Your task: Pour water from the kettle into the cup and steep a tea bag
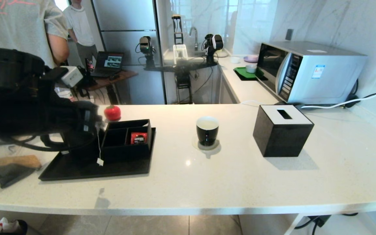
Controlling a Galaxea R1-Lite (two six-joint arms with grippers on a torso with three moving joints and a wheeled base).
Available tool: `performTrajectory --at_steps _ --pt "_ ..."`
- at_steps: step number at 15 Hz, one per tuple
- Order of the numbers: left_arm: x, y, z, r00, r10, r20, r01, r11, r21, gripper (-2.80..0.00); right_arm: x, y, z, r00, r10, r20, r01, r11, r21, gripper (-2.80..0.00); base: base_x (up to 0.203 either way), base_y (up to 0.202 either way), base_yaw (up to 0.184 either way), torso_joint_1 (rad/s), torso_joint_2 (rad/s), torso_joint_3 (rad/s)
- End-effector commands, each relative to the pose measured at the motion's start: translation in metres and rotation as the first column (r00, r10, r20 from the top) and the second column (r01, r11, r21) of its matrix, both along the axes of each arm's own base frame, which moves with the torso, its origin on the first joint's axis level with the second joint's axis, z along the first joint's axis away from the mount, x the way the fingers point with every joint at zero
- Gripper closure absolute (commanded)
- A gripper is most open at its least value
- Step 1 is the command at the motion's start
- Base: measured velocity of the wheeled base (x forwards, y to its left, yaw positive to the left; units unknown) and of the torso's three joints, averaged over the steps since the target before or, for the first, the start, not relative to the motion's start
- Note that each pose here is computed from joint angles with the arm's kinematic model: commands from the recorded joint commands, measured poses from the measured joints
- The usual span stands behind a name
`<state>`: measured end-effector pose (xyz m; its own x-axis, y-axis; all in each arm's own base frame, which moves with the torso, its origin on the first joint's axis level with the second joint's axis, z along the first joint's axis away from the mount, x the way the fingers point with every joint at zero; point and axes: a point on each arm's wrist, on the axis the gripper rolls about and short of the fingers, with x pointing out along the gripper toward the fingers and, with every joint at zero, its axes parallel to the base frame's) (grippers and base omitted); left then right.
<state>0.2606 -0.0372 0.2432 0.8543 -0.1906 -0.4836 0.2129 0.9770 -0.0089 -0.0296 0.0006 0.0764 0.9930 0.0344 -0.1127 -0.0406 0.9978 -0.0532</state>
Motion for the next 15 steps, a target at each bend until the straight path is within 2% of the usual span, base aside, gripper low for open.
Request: performTrajectory --at_steps 1,8,12,15 --pt "-0.013 -0.007 0.011 0.998 -0.034 0.043 0.035 0.999 -0.007 0.00 0.000 0.000 0.000 1.000 0.001 -0.002 -0.001 1.000 -0.001 0.00 0.000 0.000 0.000 0.000 0.00 0.000" --pt "-0.015 -0.033 0.016 0.989 -0.133 0.065 0.134 0.991 -0.010 0.00 0.000 0.000 0.000 1.000 0.001 -0.002 -0.001 1.000 -0.001 0.00 0.000 0.000 0.000 0.000 0.00 0.000" --pt "-0.008 -0.060 0.024 0.960 -0.213 0.184 0.221 0.975 -0.027 0.00 0.000 0.000 0.000 1.000 0.001 -0.002 -0.001 1.000 -0.001 0.00 0.000 0.000 0.000 0.000 0.00 0.000" --pt "-0.008 -0.073 0.023 0.949 -0.250 0.194 0.259 0.966 -0.023 0.00 0.000 0.000 0.000 1.000 0.001 0.000 -0.001 1.000 -0.003 0.00 0.000 0.000 0.000 0.000 0.00 0.000"
